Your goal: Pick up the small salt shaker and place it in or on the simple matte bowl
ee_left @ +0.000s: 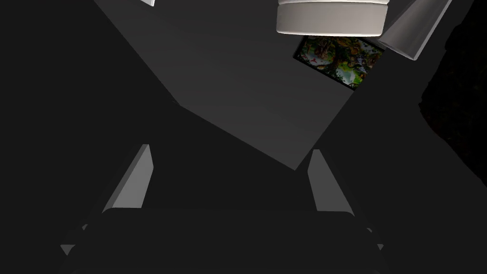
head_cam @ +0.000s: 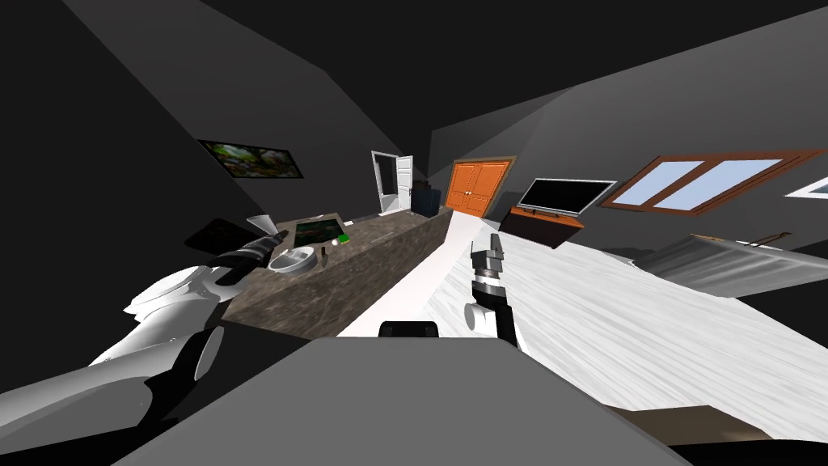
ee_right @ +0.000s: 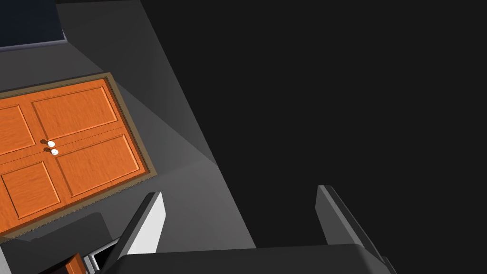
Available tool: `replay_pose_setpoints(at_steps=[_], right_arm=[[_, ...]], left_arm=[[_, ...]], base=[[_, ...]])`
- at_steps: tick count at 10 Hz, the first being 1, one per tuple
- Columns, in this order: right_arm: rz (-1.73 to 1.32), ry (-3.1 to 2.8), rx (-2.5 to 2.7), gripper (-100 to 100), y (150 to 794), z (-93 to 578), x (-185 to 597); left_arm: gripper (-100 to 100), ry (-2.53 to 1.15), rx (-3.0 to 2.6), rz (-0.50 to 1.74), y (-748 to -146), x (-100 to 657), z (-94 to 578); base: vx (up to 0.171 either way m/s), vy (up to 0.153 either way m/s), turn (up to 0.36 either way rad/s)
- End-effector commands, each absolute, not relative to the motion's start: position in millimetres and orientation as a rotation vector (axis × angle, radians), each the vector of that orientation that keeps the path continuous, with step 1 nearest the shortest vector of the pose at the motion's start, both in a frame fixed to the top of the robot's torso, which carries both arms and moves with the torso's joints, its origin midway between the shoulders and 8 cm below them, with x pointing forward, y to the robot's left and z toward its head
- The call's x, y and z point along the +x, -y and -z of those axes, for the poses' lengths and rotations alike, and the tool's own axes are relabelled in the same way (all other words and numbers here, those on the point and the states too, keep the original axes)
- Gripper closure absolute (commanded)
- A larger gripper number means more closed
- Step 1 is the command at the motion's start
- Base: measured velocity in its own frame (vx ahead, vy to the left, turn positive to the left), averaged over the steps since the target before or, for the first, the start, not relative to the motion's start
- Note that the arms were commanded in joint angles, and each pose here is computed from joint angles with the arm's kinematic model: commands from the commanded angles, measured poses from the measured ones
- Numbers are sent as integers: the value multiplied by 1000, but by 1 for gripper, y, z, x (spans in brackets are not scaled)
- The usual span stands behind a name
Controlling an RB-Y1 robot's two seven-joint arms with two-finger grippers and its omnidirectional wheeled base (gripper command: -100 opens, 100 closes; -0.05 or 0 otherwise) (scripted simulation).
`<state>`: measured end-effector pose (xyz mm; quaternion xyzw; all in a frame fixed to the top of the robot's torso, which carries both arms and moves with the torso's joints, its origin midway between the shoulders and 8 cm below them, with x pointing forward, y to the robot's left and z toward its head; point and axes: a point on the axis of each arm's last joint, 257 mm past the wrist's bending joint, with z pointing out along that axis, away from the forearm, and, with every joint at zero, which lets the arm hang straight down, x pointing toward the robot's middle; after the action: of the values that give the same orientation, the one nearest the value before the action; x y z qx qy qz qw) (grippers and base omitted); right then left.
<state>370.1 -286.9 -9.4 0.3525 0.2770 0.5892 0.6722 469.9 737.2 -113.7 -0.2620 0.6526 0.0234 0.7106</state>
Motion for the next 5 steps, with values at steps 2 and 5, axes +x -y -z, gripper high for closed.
replay_pose_setpoints(at_steps=[2,5], right_arm=[[-1327,-624,794,0,287,9,370],[-1327,-624,794,0,287,9,370]], left_arm=[[-100,-1461,-577,-67,-738,470,114],[-100,-1451,-581,-82,-742,466,103]], base=[[12,-6,18],[14,-8,21]])
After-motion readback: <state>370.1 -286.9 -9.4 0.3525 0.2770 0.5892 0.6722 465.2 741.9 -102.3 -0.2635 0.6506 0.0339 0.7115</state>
